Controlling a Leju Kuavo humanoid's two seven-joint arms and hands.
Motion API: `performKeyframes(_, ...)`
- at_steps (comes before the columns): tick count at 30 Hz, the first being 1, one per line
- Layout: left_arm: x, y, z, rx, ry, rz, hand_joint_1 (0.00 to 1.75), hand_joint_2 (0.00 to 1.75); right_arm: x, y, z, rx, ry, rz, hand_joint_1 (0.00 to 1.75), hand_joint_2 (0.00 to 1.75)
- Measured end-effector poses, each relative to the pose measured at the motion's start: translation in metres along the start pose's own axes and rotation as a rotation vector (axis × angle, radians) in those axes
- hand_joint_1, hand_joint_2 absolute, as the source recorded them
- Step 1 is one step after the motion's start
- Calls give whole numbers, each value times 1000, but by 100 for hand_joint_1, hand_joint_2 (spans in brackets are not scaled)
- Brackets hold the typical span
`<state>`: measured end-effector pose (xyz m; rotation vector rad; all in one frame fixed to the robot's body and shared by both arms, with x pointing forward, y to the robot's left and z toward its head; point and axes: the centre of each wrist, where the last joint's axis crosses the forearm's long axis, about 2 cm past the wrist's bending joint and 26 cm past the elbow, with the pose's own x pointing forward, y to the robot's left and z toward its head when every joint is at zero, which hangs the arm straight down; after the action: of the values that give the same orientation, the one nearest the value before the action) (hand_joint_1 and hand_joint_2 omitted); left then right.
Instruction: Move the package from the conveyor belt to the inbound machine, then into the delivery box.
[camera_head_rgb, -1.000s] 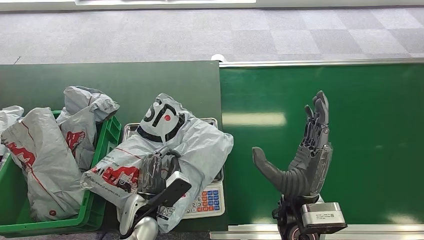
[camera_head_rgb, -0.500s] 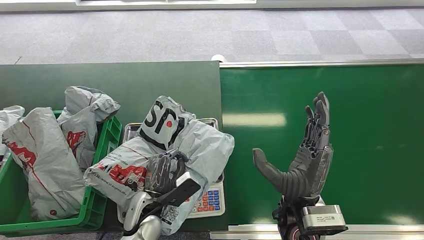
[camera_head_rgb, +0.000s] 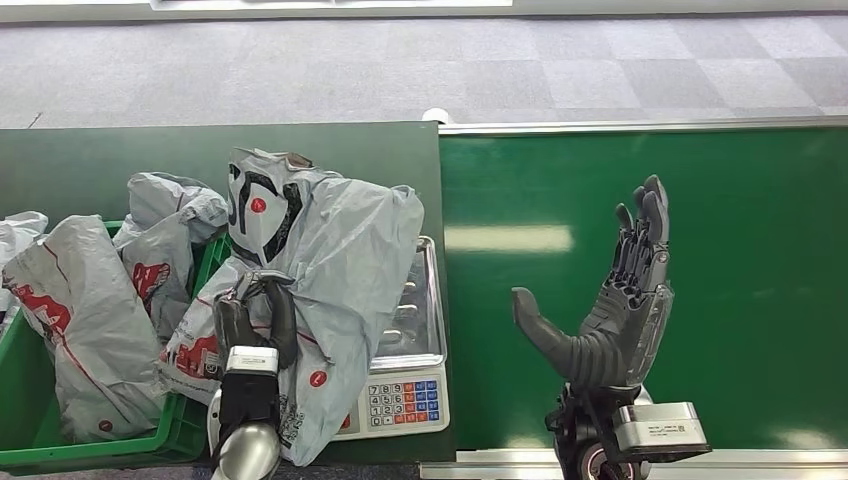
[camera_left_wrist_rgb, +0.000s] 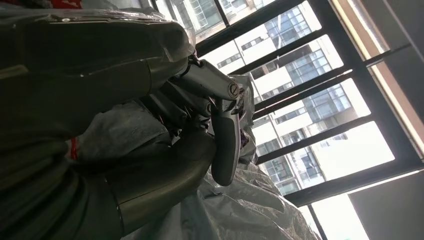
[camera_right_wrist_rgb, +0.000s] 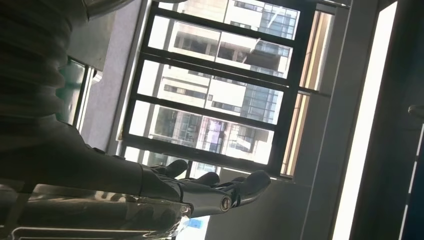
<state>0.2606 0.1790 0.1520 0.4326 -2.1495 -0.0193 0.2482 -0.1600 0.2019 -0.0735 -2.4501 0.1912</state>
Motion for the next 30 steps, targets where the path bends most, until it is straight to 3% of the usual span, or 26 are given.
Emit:
performKeyframes(7,7,22,-8,157,-102,-21,175,175,-5,3,0,39,24,-34,0,175)
performKeyframes(16,16,94,-30,457,-350,-195,175,175,-33,19,27,135,155,-73,0,175)
performKeyframes(25,-10,199,-44,756,-320,-357,175,175,-48,26,66,133,286,-98,0,175)
performKeyframes(30,-18,228,-43,802,-281,-437,175,175,-51,26,75,133,318,-96,0,175)
